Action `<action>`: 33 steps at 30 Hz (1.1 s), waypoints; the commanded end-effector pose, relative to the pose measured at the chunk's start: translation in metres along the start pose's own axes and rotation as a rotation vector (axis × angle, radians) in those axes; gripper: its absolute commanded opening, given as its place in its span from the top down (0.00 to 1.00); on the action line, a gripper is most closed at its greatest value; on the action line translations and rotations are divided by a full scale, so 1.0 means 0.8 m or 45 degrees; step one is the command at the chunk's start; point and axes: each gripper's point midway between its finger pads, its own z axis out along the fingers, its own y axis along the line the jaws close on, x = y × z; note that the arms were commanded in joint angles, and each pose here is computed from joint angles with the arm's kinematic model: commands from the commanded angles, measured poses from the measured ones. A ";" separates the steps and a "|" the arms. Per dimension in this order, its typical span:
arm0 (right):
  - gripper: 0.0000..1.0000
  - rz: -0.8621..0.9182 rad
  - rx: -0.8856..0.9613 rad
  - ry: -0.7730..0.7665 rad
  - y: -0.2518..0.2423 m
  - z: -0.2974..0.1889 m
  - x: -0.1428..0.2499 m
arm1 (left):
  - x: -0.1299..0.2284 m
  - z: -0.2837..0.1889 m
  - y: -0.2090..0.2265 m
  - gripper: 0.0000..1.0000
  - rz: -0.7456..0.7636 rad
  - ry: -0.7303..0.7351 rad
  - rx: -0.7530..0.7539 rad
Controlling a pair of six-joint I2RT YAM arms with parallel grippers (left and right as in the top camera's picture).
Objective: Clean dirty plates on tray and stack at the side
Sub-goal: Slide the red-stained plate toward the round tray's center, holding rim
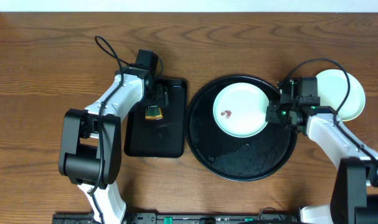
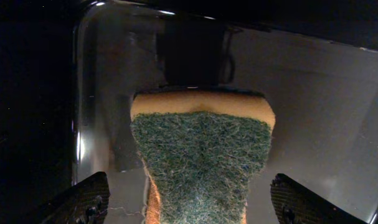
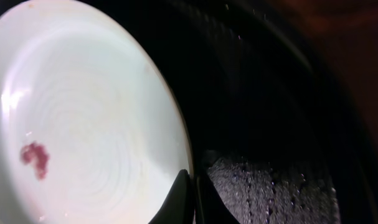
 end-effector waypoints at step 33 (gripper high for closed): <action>0.52 -0.207 0.043 0.009 0.005 -0.008 -0.027 | 0.002 0.001 0.003 0.16 0.000 0.002 -0.012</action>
